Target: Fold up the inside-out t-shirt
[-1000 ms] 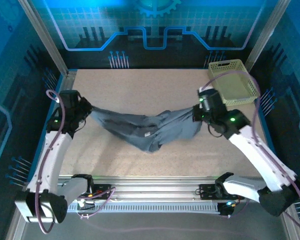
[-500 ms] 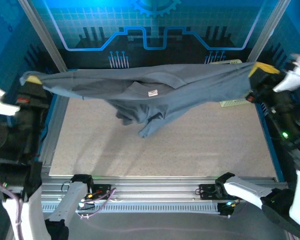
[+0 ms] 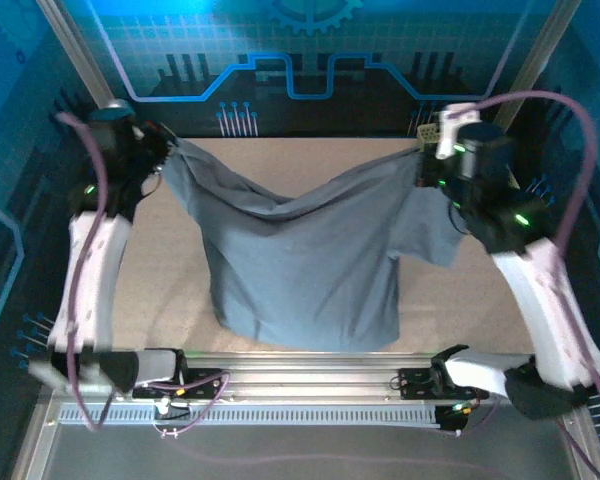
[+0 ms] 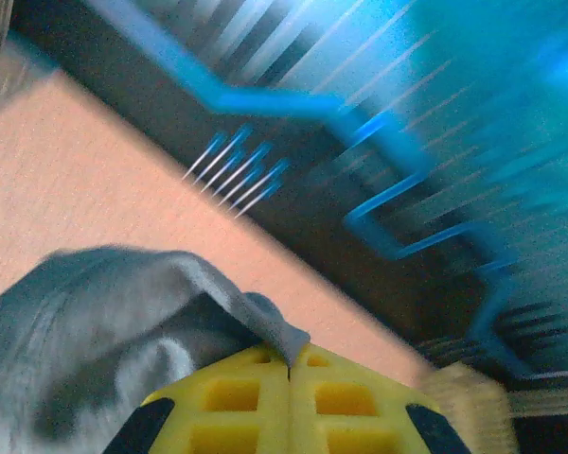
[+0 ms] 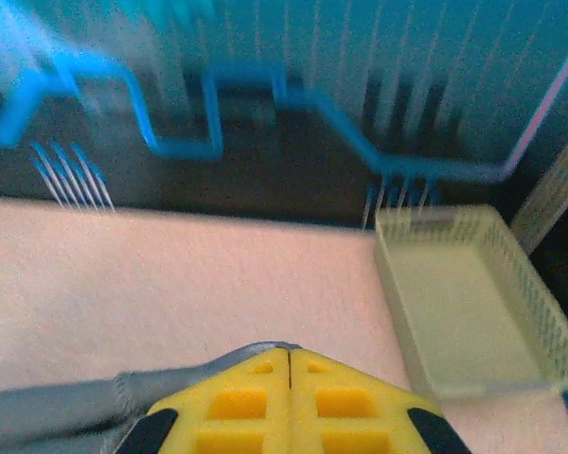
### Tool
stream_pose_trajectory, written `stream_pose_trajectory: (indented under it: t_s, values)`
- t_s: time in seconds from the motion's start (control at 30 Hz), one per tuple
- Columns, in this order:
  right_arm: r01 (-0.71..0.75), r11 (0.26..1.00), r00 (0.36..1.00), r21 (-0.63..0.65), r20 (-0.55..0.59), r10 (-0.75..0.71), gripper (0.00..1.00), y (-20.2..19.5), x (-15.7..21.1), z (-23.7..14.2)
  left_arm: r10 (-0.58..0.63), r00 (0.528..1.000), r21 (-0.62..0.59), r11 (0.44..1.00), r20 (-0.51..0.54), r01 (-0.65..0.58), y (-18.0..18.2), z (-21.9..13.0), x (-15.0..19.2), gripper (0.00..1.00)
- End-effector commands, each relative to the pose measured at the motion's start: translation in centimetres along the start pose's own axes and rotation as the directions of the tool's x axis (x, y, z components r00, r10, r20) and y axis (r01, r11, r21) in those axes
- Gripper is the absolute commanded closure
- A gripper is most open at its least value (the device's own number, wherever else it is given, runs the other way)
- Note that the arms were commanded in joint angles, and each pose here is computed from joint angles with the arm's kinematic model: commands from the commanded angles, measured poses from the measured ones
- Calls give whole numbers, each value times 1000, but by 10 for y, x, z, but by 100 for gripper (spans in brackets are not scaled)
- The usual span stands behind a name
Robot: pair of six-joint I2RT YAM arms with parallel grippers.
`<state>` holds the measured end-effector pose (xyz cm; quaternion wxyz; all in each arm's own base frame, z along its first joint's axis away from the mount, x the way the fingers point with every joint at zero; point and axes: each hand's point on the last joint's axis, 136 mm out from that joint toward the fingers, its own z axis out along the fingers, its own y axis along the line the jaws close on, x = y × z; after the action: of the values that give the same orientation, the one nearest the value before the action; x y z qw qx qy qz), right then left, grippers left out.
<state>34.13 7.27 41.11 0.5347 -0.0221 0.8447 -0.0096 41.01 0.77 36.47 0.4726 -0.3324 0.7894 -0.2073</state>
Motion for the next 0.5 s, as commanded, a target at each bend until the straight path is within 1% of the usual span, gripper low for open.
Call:
stream_pose_trajectory:
  t_s: [0.0,0.07,0.17,0.33,0.47]
  values:
    - [-97,995,993,30,-70,98,100,-17,20,37,-2,987,-108,994,-161,-16,33,28,35,100]
    - [-111,993,987,27,-117,113,100,-19,33,58,-9,980,-128,992,-199,-17,42,45,46,100]
    - [-108,994,978,27,-178,111,100,-16,51,79,-23,976,-138,990,-216,-7,50,54,55,100]
    - [-134,991,958,29,-251,137,100,-12,81,96,-47,972,-144,989,-232,13,65,60,73,100]
    - [-169,983,935,69,-305,182,100,-16,111,99,-69,969,-141,989,-238,36,79,58,90,100]
